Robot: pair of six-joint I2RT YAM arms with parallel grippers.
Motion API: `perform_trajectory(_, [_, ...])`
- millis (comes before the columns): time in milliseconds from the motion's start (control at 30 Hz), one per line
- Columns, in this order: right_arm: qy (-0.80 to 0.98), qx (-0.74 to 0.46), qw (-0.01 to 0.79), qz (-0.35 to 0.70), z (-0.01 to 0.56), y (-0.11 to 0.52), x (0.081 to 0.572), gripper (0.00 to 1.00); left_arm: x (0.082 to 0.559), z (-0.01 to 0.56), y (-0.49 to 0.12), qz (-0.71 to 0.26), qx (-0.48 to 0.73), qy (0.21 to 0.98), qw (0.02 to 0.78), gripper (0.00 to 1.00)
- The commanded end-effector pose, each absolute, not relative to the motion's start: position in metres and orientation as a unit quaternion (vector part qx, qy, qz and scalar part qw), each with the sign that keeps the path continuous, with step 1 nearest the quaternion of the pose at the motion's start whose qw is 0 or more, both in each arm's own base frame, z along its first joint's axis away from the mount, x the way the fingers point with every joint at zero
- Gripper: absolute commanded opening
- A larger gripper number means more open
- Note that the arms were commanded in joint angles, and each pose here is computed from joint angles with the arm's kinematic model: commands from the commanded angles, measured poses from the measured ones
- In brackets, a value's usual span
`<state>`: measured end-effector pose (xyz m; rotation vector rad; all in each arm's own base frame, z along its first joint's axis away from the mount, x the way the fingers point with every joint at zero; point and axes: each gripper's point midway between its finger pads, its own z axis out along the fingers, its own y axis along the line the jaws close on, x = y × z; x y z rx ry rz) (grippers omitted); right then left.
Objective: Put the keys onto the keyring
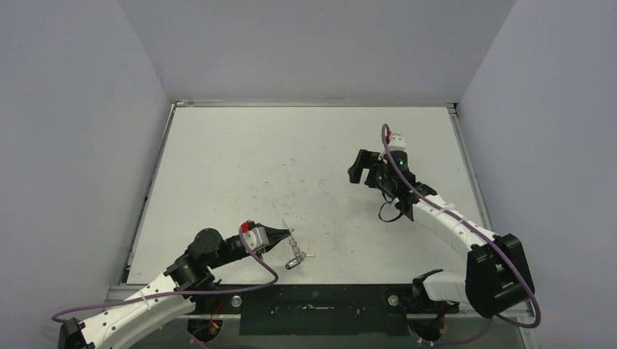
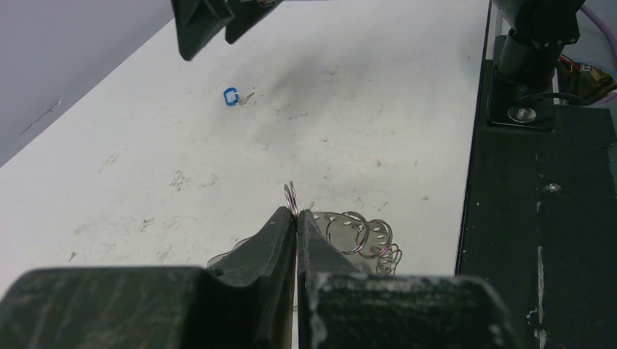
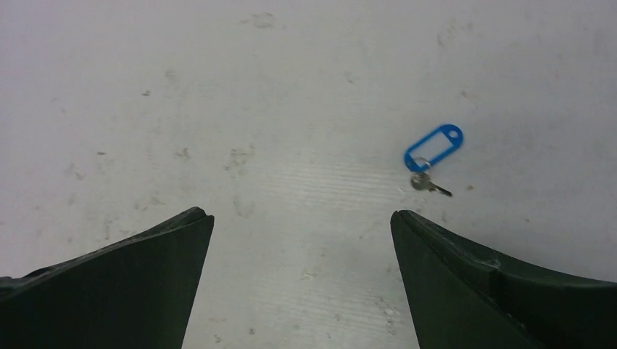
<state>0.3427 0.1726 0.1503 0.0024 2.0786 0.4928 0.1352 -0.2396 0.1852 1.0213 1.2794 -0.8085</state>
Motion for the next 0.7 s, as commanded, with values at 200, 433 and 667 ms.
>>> perform_trajectory(200, [0.909, 0.097, 0.362, 0.181, 0.073, 0.109, 0.372, 0.82, 0.136, 0.208, -0.24, -0.362, 0.423, 0.529, 0.64, 0.0])
perform_trajectory(433, [0.903, 0.113, 0.316, 0.268, 0.045, 0.121, 0.404, 0.49, 0.136, 0.207, -0.241, -0.361, 0.425, 0.531, 0.638, 0.0])
perform_trajectory(667, [0.913, 0.111, 0.309, 0.244, 0.034, 0.115, 0.416, 0.45, 0.135, 0.209, -0.238, -0.358, 0.425, 0.532, 0.639, 0.0])
